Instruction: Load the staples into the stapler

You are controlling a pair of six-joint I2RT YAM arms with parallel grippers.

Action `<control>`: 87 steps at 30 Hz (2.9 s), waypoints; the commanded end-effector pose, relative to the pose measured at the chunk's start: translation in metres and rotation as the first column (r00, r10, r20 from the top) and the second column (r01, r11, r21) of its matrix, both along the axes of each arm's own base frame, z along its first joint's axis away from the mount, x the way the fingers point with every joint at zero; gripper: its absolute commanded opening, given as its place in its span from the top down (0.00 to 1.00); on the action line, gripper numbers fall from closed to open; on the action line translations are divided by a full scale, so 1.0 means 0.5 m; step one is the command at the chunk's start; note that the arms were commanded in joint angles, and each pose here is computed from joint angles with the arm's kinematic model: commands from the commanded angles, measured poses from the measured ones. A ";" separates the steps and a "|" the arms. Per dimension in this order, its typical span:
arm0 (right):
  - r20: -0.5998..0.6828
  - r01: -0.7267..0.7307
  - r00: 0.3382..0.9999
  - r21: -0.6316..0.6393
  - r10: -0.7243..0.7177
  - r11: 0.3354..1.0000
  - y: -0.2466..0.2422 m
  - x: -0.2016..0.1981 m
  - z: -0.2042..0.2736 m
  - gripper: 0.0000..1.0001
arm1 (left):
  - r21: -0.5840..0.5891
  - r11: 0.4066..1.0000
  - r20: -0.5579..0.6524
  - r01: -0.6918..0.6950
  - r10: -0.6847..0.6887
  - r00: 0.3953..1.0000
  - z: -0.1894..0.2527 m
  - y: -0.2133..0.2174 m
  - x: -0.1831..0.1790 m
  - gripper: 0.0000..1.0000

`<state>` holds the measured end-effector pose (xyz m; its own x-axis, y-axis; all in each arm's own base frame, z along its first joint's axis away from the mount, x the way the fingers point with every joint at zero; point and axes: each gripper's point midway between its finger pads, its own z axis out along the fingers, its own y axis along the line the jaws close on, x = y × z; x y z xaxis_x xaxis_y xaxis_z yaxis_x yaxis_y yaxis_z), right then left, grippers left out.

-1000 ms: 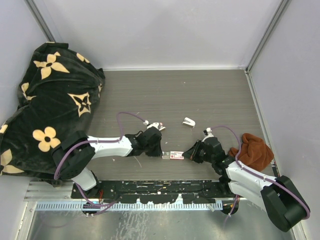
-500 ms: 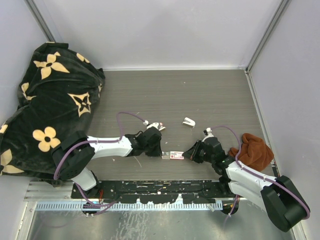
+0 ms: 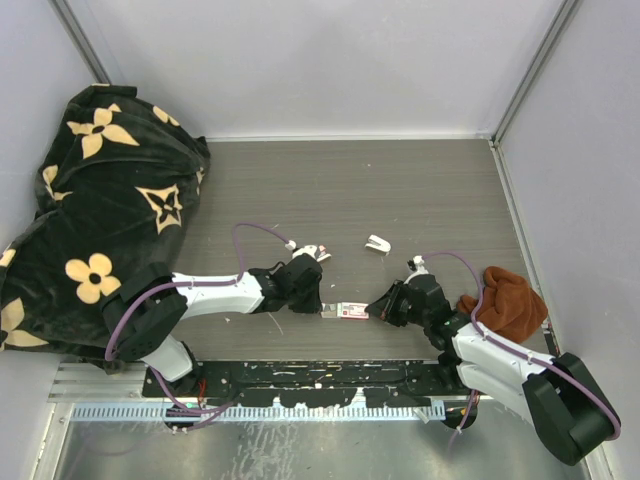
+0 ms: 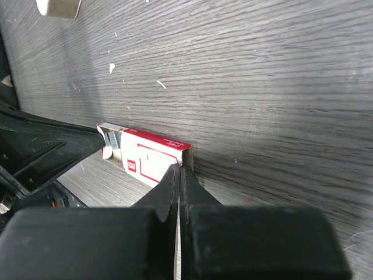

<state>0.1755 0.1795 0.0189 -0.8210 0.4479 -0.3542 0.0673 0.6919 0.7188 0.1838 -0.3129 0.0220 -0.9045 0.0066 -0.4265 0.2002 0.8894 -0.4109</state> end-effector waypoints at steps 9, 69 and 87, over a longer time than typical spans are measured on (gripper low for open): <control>0.003 0.018 1.000 -0.049 -0.018 0.999 -0.014 0.006 -0.008 0.91 | 0.031 1.000 0.013 0.002 -0.002 1.000 0.001 0.021 -0.003 0.91; 0.315 0.132 0.946 -0.151 -0.079 0.980 -0.063 0.088 0.131 0.22 | 0.176 0.908 0.364 0.381 -0.420 0.831 0.108 0.000 0.311 0.25; 0.294 0.134 0.952 -0.141 -0.087 0.981 -0.062 0.084 0.120 0.22 | 0.223 0.883 0.260 0.413 -0.462 0.848 0.049 0.000 0.289 0.44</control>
